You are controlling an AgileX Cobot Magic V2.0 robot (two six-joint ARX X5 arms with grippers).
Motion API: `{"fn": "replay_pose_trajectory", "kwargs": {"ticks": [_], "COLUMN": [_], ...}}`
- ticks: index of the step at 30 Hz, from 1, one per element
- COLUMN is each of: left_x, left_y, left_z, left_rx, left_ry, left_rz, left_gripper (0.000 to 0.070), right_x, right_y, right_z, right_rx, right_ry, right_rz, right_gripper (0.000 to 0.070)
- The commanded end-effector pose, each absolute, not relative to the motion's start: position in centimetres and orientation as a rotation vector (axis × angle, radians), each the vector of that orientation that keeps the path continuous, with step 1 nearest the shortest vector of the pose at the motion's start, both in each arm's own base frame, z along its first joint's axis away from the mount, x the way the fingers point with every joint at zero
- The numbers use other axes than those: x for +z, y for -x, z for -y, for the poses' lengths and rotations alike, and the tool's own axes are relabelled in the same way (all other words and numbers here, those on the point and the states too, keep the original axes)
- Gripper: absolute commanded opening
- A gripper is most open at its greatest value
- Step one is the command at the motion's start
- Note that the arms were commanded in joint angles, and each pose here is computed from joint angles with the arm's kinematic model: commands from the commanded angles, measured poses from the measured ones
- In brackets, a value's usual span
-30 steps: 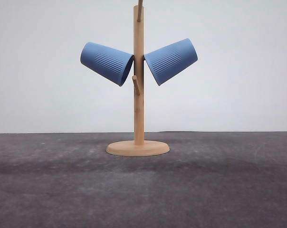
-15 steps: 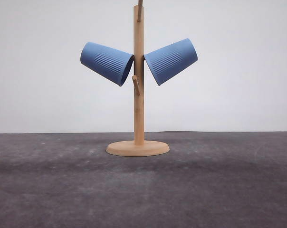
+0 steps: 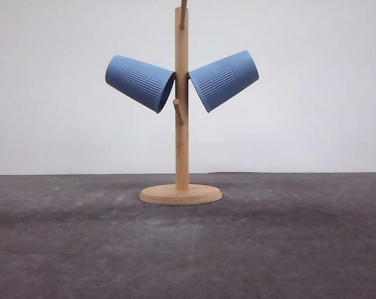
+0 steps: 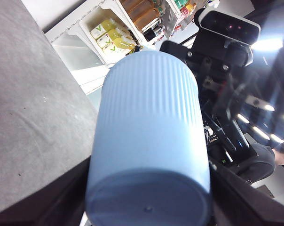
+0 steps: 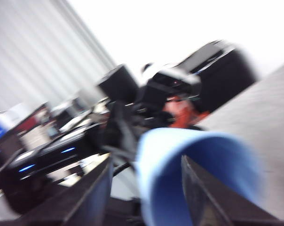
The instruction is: Place three cups
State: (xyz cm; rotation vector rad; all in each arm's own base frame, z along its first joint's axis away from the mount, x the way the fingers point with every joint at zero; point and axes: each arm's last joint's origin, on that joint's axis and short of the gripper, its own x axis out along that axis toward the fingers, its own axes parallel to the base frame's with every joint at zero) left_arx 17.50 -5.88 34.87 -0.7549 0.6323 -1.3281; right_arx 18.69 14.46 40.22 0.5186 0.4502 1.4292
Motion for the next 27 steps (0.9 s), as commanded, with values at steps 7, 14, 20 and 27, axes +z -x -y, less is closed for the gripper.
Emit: {"fn": "replay_pose_trajectory", "kwargs": {"ticks": [7,14,20,27], "left_x": [35.2,34.8,33.8,32.5], "left_y": [-17.6,-17.8,-18.0,-18.1], "left_z": [5.9,5.9,5.8,5.8], "left_rx": [-1.337,-1.289,-1.183,-0.99], "left_ry": [0.732,0.721,0.662,0.536], "left_rz": [-0.607,-0.59,-0.555,-0.556], "left_gripper": [0.0419,0.038,0.0353,0.0353], "right_x": [41.1,41.4,40.9,40.6], "right_y": [-18.4,-17.9,-17.9,-17.9], "right_z": [-10.5,-8.2,-8.0,-8.0], "right_rx": [1.261,1.165,1.149,1.14], "right_ry": [-0.441,-0.424,-0.41,-0.398], "right_rz": [-0.364,-0.34,-0.371,-0.394], "right_gripper": [0.0291,0.0292,0.0292,0.0292]}}
